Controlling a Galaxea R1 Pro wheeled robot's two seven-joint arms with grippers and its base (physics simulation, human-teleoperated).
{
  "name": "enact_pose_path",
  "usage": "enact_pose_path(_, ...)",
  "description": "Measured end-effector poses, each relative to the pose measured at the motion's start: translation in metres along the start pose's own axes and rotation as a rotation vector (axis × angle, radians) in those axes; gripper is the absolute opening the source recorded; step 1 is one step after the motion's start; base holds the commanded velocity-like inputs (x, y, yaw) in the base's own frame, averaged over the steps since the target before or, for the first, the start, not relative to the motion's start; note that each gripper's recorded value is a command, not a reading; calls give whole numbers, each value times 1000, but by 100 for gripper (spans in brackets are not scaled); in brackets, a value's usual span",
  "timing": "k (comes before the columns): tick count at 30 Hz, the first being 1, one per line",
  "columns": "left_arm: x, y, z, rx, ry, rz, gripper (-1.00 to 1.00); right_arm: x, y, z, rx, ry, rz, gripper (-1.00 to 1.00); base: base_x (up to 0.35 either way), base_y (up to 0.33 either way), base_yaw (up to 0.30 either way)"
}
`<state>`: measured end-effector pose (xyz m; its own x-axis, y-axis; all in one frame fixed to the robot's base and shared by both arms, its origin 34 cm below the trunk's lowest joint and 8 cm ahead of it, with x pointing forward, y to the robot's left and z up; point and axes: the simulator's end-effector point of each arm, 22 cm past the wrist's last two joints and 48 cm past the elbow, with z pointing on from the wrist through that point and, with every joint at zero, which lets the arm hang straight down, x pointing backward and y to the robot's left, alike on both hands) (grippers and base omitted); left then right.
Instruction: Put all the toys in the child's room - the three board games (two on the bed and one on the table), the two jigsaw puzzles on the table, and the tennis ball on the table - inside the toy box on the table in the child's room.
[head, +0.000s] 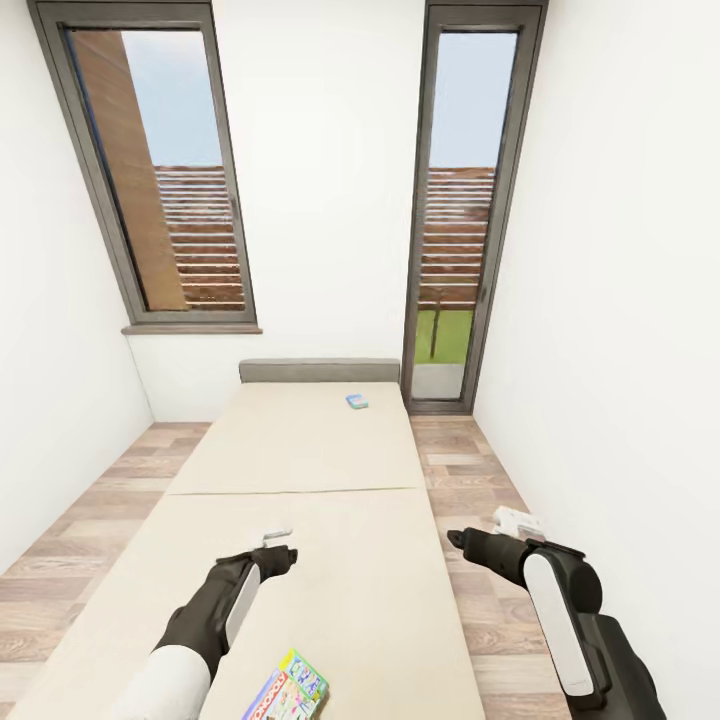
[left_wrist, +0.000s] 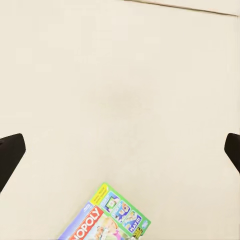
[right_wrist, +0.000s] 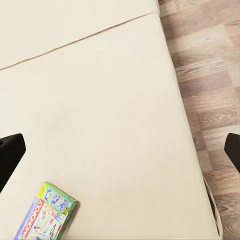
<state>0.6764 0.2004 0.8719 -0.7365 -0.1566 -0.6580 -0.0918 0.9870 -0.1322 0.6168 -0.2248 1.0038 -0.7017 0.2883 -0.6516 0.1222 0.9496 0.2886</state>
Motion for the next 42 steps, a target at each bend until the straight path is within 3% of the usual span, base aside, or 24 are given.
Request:
enact_pose_path(13, 3, -13, 7, 13, 15, 38, 100, 8, -17, 6, 85, 29, 0, 100, 0, 0, 50)
enact_pose_path(29, 15, -12, 16, 13, 40, 39, 100, 25, -26, 15, 97, 90, -6, 100, 0, 0, 2)
enact_pose_path(42, 24, -12, 22, 12, 60, 38, 100, 15, -24, 22, 92, 84, -6, 100, 0, 0, 0)
